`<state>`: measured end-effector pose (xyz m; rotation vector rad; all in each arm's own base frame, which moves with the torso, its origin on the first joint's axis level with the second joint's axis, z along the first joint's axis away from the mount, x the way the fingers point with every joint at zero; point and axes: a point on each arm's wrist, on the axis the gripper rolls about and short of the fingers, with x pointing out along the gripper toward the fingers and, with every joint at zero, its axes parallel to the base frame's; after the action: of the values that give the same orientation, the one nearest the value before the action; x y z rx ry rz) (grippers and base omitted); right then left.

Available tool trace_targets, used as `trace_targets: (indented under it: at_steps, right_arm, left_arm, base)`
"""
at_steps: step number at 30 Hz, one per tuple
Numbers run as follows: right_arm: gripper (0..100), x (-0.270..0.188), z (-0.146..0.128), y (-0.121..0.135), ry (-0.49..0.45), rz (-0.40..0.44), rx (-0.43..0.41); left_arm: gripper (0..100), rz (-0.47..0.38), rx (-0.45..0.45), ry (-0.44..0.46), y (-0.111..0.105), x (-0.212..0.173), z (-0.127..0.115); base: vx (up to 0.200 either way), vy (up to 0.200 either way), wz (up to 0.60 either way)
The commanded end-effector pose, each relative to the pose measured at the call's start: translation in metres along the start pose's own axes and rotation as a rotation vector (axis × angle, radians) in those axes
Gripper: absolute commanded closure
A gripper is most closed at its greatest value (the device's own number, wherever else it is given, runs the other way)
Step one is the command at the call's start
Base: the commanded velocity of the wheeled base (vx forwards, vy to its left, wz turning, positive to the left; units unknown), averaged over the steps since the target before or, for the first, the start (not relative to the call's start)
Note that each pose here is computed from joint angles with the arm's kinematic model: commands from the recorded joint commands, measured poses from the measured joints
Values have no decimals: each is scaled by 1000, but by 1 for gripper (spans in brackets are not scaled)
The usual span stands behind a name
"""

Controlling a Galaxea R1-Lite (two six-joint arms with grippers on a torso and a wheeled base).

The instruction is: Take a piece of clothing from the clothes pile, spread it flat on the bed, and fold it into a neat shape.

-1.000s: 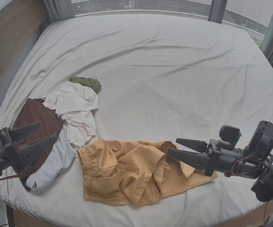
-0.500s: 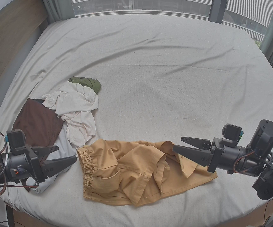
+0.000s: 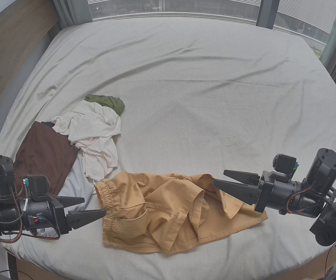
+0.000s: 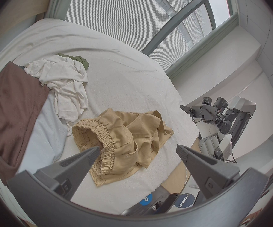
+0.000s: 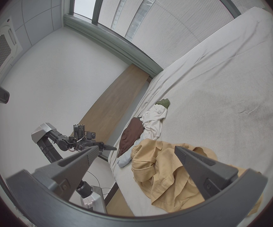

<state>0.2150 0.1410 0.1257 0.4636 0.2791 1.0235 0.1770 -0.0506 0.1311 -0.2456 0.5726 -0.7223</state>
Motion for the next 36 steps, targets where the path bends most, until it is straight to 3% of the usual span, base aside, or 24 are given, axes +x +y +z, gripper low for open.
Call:
trace_targets:
  at_steps: [1,18,36]
  right_arm:
    - [0,1,-2,-2,8,-6,6]
    - [0,0,-2,-3,10,-2,6]
    - [0,0,-2,-3,10,-2,4]
  left_arm:
    - [0,-8,-27,50,9,13,-10]
    - [0,-34,-23,53,30,38,-35]
    - [0,-30,-30,63,43,56,-44]
  base:
    - [0,0,0]
    - [0,0,0]
    - [0,0,0]
